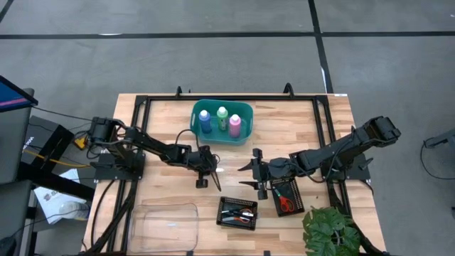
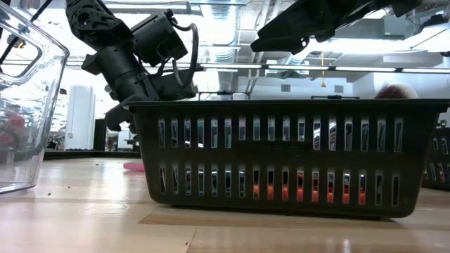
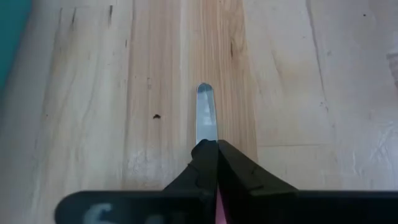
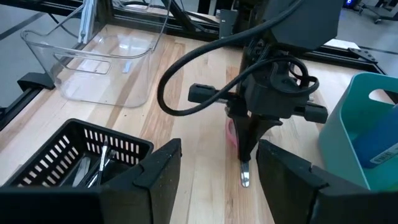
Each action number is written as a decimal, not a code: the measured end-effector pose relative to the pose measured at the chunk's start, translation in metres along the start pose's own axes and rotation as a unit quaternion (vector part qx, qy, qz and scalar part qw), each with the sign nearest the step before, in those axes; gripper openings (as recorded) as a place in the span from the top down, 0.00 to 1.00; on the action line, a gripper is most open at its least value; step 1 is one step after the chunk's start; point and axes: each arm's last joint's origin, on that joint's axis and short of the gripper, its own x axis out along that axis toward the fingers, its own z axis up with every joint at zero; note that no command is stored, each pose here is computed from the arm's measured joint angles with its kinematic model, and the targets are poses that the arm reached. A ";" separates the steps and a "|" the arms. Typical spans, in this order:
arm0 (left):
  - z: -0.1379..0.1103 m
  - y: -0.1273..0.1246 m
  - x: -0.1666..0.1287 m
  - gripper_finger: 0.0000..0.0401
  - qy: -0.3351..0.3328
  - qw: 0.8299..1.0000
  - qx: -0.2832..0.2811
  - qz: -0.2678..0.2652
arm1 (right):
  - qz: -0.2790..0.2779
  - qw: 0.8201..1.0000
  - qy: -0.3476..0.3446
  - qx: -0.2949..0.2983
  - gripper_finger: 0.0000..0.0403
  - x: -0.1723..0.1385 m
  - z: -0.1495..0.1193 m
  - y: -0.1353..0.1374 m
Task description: Pick & Place Paint Supplies
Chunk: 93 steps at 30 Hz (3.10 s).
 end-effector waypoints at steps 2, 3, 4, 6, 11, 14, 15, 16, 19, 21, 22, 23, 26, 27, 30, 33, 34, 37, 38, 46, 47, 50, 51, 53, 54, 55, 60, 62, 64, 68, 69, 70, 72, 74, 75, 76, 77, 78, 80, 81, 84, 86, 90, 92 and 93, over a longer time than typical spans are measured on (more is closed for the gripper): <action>0.000 -0.003 -0.001 0.99 -0.001 1.000 0.005 0.012 | 0.000 1.000 0.000 0.000 0.51 0.000 0.000 0.000; -0.001 -0.004 -0.003 0.99 0.002 1.000 0.009 0.023 | 0.000 1.000 0.000 0.000 0.51 0.000 0.000 0.000; -0.002 -0.006 -0.004 0.99 0.003 0.999 0.013 0.031 | 0.000 1.000 0.000 0.000 0.51 0.000 0.000 0.000; 0.001 -0.009 -0.010 0.99 -0.006 0.999 0.019 0.039 | 0.000 1.000 0.000 0.000 0.51 0.000 0.000 0.000; 0.003 -0.012 -0.031 0.99 -0.019 0.997 0.028 0.064 | 0.000 1.000 0.001 -0.002 0.51 0.000 0.000 0.000; 0.009 -0.012 -0.045 0.99 -0.044 0.997 0.025 0.067 | 0.000 1.000 0.001 -0.002 0.51 0.000 0.000 0.000; 0.010 -0.011 -0.048 1.00 -0.048 0.996 0.024 0.067 | 0.000 1.000 0.000 -0.002 0.51 0.000 0.000 0.000; 0.011 -0.011 -0.051 1.00 -0.053 0.996 0.024 0.066 | 0.000 1.000 0.000 -0.002 0.51 0.000 0.000 0.000; 0.014 -0.010 -0.061 1.00 -0.069 0.995 0.016 0.065 | 0.000 1.000 0.001 0.000 0.51 0.000 0.000 0.000; 0.013 -0.009 -0.065 1.00 -0.062 0.996 0.006 0.066 | 0.000 1.000 0.002 -0.001 0.51 0.000 0.000 0.000; 0.011 -0.008 -0.066 1.00 -0.052 0.996 0.004 0.066 | 0.000 1.000 0.003 -0.001 0.51 0.000 -0.001 0.000; 0.009 -0.007 -0.067 1.00 -0.040 0.997 0.005 0.061 | 0.000 1.000 0.004 -0.001 0.51 0.000 -0.001 0.000; 0.001 -0.006 -0.066 0.99 0.002 0.999 0.004 0.039 | 0.000 1.000 0.006 -0.001 0.51 0.000 -0.001 0.000; -0.001 -0.006 -0.064 0.97 0.008 0.999 0.000 0.035 | 0.000 1.000 0.006 -0.001 0.51 0.000 -0.001 0.000; -0.008 -0.006 -0.057 0.90 0.033 0.999 0.000 0.027 | 0.000 1.000 0.006 -0.002 0.51 0.000 -0.001 0.000; -0.012 -0.007 -0.051 0.79 0.053 0.998 0.002 0.025 | 0.000 1.000 0.007 -0.002 0.51 0.000 -0.001 0.000; -0.013 -0.007 -0.050 0.75 0.060 0.998 0.003 0.023 | 0.000 1.000 0.008 -0.002 0.51 0.000 -0.002 0.000; -0.015 -0.006 -0.047 0.63 0.071 0.997 0.002 0.021 | 0.000 1.000 0.009 -0.002 0.51 0.000 -0.002 0.000; -0.016 -0.005 -0.045 0.59 0.075 0.997 0.001 0.022 | 0.000 1.000 0.009 -0.002 0.51 0.000 -0.002 0.000; -0.021 0.008 -0.031 0.54 0.111 0.993 -0.023 0.011 | 0.002 1.000 0.010 -0.003 0.51 0.000 -0.002 0.001; -0.022 0.009 -0.030 0.55 0.114 0.993 -0.027 0.005 | 0.003 1.000 0.011 -0.004 0.51 0.000 -0.002 0.002; -0.022 0.012 -0.027 0.61 0.118 0.993 -0.032 -0.006 | 0.007 1.000 0.010 -0.006 0.51 -0.001 -0.002 0.004; -0.022 0.012 -0.027 0.64 0.118 0.992 -0.033 -0.009 | 0.009 1.000 0.010 -0.007 0.51 -0.001 -0.002 0.006; -0.022 0.012 -0.026 0.70 0.118 0.992 -0.032 -0.010 | 0.013 1.000 0.009 -0.009 0.51 -0.002 -0.002 0.008; -0.022 0.012 -0.027 0.73 0.117 0.993 -0.032 -0.010 | 0.013 1.000 0.009 -0.009 0.51 -0.002 -0.002 0.008; -0.022 0.012 -0.027 0.76 0.115 0.993 -0.033 -0.010 | 0.014 1.000 0.009 -0.009 0.51 -0.002 -0.002 0.008; -0.020 0.013 -0.028 0.96 0.098 0.995 -0.031 0.015 | 0.014 1.000 0.010 -0.011 0.51 -0.002 -0.002 0.008; -0.019 0.012 -0.028 0.99 0.093 0.995 -0.031 0.015 | 0.014 1.000 0.011 -0.012 0.51 -0.002 -0.002 0.008; -0.019 0.012 -0.027 0.99 0.091 0.995 -0.029 0.022 | 0.014 1.000 0.011 -0.013 0.51 -0.002 -0.002 0.008; -0.018 0.008 -0.029 1.00 0.085 0.995 -0.020 0.042 | 0.014 1.000 0.011 -0.010 0.51 -0.002 -0.002 0.008; -0.018 0.006 -0.030 1.00 0.082 0.995 -0.017 0.047 | 0.014 1.000 0.011 -0.010 0.51 -0.002 -0.002 0.008; -0.017 0.004 -0.031 1.00 0.078 0.995 -0.012 0.054 | 0.014 1.000 0.011 -0.009 0.51 -0.001 -0.003 0.008; -0.016 0.000 -0.034 1.00 0.071 0.995 -0.002 0.070 | 0.014 1.000 0.014 -0.010 0.51 0.000 -0.004 0.009; -0.016 -0.004 -0.038 1.00 0.067 0.995 0.007 0.079 | 0.013 1.000 0.016 -0.010 0.51 0.000 -0.005 0.008; -0.015 -0.006 -0.040 0.99 0.064 0.995 0.009 0.079 | 0.013 1.000 0.015 -0.010 0.51 0.001 -0.005 0.009; -0.015 -0.007 -0.043 0.99 0.061 0.995 0.011 0.082 | 0.013 1.000 0.014 -0.010 0.51 0.003 -0.005 0.009; -0.015 -0.008 -0.046 0.99 0.056 0.995 0.013 0.085 | 0.013 1.000 0.018 -0.011 0.51 0.004 -0.007 0.010; -0.013 -0.010 -0.049 0.99 0.046 0.995 0.014 0.088 | 0.013 1.000 0.025 -0.014 0.51 0.005 -0.009 0.010; -0.009 -0.011 -0.054 0.99 0.029 0.995 0.014 0.094 | 0.012 1.000 0.019 -0.011 0.51 0.005 -0.008 0.009; -0.009 -0.011 -0.056 0.99 0.027 0.995 0.014 0.096 | 0.010 1.000 0.018 -0.010 0.51 0.006 -0.008 0.009; -0.007 -0.011 -0.061 0.99 0.017 0.995 0.011 0.098 | 0.009 0.999 0.028 -0.012 0.51 0.008 -0.011 0.008; -0.009 -0.011 -0.062 1.00 0.023 0.995 0.007 0.099 | 0.008 1.000 0.021 -0.009 0.51 0.008 -0.009 0.008; -0.016 -0.008 -0.063 1.00 0.063 0.993 0.009 0.103 | 0.009 1.000 0.018 -0.010 0.51 0.008 -0.008 0.008; -0.018 -0.006 -0.063 1.00 0.073 0.992 0.009 0.100 | 0.009 1.000 0.013 -0.010 0.51 0.008 -0.007 0.008; -0.018 -0.006 -0.063 0.99 0.075 0.993 0.009 0.089 | 0.009 1.000 0.014 -0.011 0.51 0.008 -0.007 0.008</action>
